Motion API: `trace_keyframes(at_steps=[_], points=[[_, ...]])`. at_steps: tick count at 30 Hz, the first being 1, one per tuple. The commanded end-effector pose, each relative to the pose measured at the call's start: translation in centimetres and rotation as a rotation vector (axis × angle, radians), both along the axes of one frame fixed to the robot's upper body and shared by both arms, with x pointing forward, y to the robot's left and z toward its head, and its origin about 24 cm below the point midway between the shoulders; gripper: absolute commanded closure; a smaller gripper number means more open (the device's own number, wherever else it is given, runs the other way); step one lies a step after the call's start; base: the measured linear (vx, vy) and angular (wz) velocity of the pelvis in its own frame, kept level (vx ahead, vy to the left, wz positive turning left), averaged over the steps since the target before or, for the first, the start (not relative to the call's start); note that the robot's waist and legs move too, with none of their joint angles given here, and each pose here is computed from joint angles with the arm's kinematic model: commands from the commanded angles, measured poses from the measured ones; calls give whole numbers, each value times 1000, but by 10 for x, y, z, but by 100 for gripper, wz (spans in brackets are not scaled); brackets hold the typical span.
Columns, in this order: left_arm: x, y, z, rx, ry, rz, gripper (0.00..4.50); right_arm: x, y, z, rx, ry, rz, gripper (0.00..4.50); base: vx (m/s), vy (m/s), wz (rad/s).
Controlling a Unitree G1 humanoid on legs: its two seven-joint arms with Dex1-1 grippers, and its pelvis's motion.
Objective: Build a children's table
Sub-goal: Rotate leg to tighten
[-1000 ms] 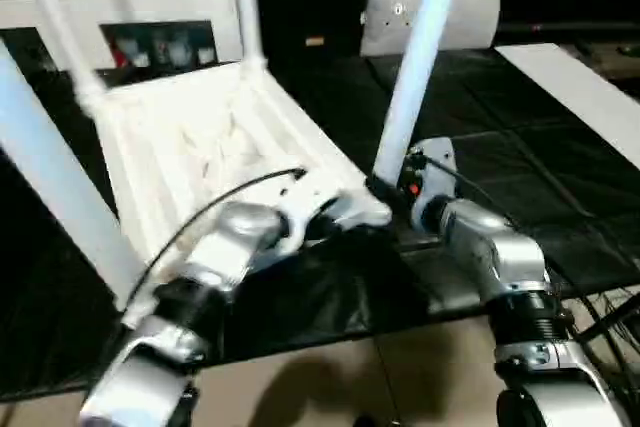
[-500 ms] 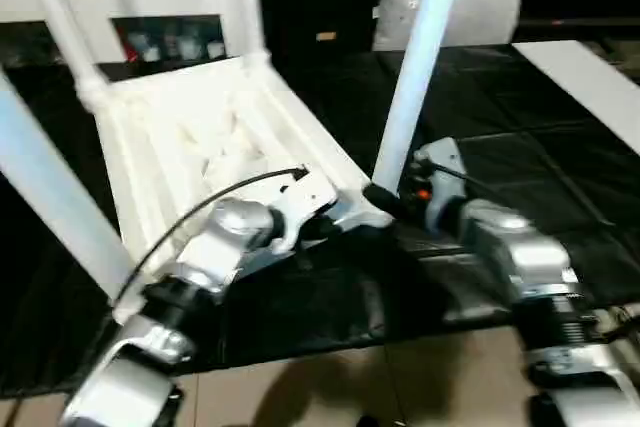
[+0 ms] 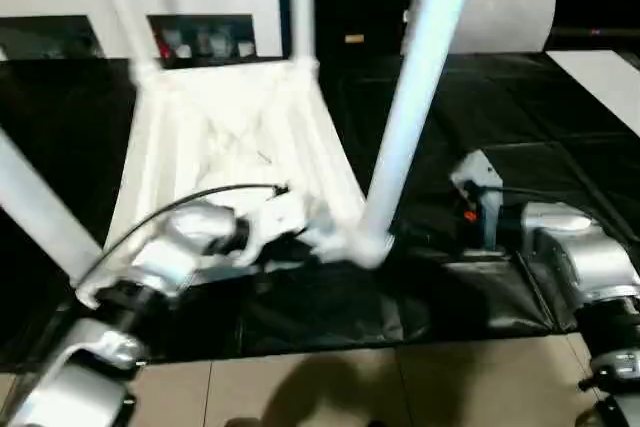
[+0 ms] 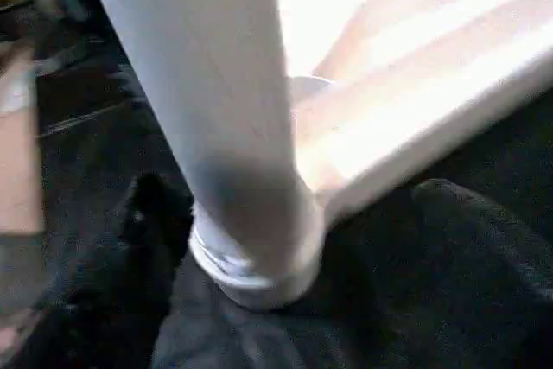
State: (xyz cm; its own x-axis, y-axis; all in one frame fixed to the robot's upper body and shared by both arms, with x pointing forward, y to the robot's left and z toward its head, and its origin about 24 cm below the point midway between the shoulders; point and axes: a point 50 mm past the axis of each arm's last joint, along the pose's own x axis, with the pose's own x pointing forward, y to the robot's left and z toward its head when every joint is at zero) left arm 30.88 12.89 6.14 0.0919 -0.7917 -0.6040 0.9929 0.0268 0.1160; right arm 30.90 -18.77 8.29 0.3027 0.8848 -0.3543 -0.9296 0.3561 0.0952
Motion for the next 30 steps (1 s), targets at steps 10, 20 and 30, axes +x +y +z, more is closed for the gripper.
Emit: trace_keyframes(at_steps=[10, 20, 30], points=[[-10, -19, -3, 26, 4, -209, 450, -5, 15, -6, -3, 73, 235, 130, 0, 0, 0], [-10, -16, -3, 19, 8, -199, 450, -6, 17, -4, 47, 110, 286, 216, 0, 0, 0], [4, -34, 2, -153, 21, 80, 450, -1, 36, -9, 154, 88, 24, 237, 0, 0, 0]])
